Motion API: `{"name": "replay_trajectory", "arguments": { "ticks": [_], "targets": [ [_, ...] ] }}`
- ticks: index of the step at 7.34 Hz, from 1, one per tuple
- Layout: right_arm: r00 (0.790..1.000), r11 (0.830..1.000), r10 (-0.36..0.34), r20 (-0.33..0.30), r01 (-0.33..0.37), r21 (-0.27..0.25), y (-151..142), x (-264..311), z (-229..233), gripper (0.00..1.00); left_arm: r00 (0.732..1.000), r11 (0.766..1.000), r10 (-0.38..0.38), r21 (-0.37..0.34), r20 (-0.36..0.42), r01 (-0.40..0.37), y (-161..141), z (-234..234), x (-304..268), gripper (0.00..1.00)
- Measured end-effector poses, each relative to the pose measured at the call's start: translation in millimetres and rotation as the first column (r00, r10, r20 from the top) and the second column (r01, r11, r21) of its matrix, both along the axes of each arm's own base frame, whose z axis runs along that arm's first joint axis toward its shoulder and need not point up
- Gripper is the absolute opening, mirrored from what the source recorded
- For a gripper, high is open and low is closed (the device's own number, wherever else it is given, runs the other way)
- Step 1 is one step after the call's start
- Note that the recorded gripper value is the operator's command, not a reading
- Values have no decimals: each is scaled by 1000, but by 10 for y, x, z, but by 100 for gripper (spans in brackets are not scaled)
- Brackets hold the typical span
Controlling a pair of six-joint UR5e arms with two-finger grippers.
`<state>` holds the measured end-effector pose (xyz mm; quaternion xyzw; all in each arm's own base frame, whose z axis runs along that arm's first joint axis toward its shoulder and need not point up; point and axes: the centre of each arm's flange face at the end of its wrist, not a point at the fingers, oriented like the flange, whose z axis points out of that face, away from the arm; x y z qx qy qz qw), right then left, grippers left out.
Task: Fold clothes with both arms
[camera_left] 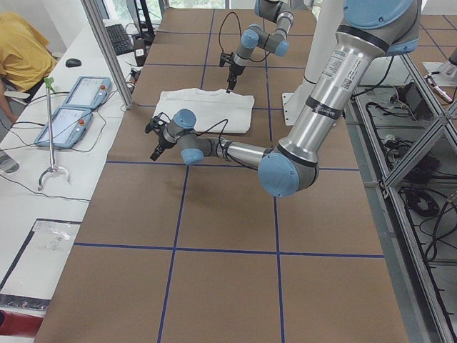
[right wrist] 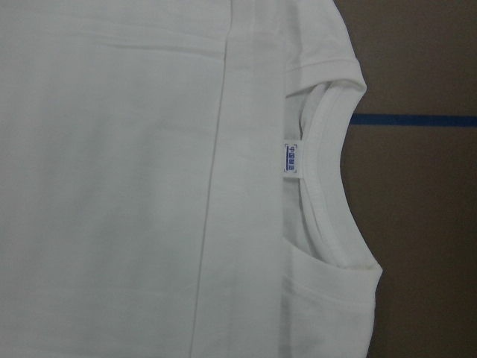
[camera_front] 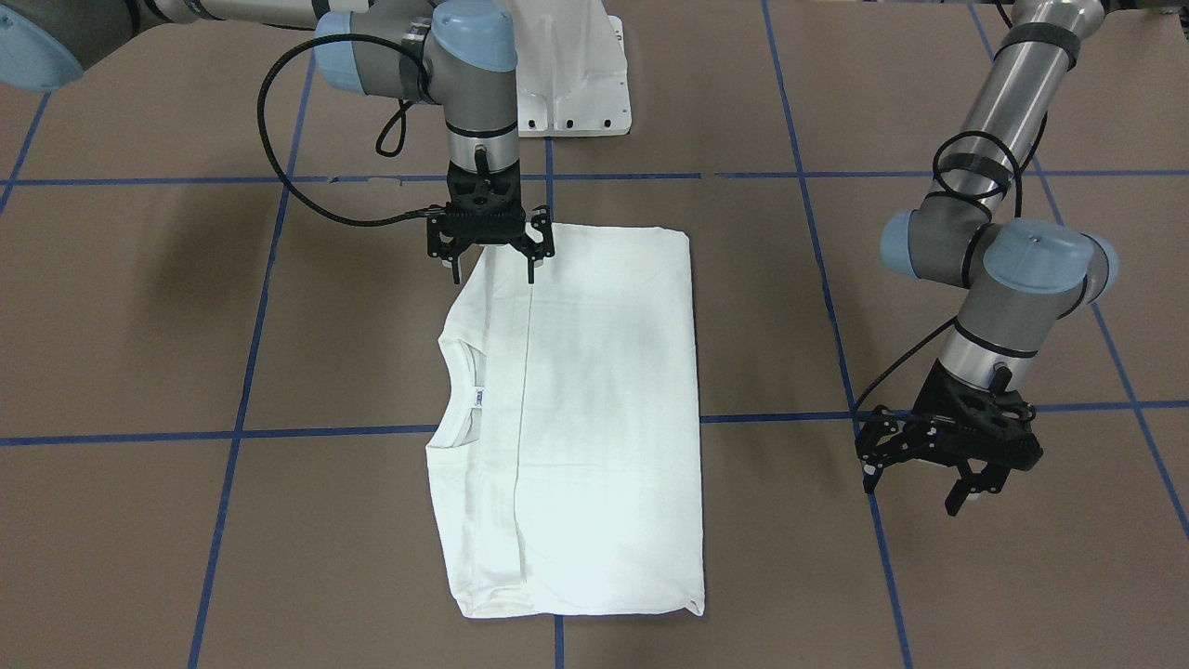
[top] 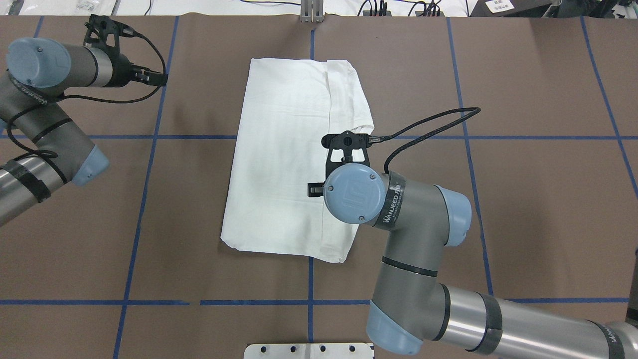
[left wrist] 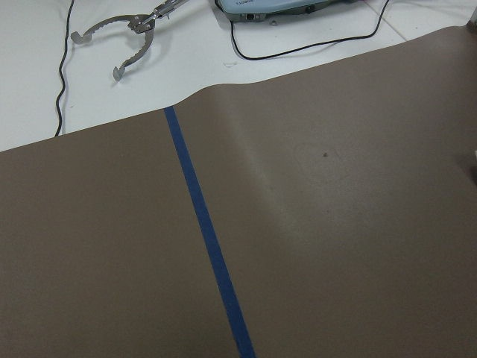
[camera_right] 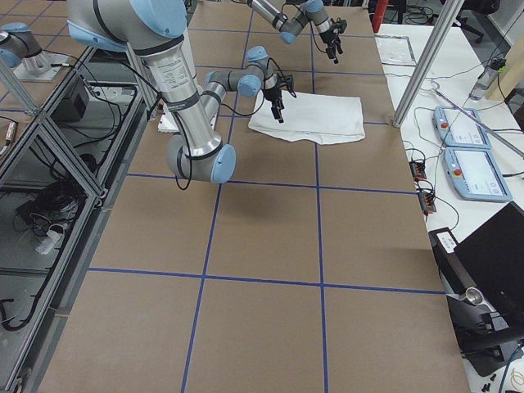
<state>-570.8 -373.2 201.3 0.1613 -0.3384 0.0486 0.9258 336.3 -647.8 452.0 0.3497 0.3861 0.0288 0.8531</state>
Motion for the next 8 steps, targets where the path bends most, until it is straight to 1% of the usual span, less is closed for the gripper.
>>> {"name": "replay_trajectory", "arguments": {
  "ticks": [1, 2, 3, 4, 5, 6, 8],
  "targets": [
    [995, 998, -70, -65, 70, 6, 146, -103, -91, 65, 1000, 1000, 0, 0, 0, 0, 0, 2, 1, 100],
    [981, 989, -145, -125, 149, 21, 297, -198, -159, 58, 1000, 1000, 0, 0, 1, 0, 1, 3, 3, 100],
    [964, 975, -209, -167, 218, 33, 450, -297, -175, 52, 1000, 1000, -1, -1, 0, 1, 2, 3, 6, 100],
    [948, 963, -253, -193, 265, 39, 571, -402, -164, 51, 1000, 1000, -3, -4, -3, 3, 4, 3, 9, 100],
    [934, 953, -285, -217, 301, 42, 635, -485, -139, 47, 1000, 1000, -6, -9, -7, 6, 5, 2, 10, 100],
    [920, 944, -309, -240, 328, 42, 685, -539, -113, 47, 1000, 1000, -7, -13, -10, 7, 11, 7, 21, 100],
    [901, 931, -342, -267, 364, 37, 734, -606, -100, 48, 1000, 1000, -12, -27, -20, 11, 25, 17, 44, 100]
  ]
}}
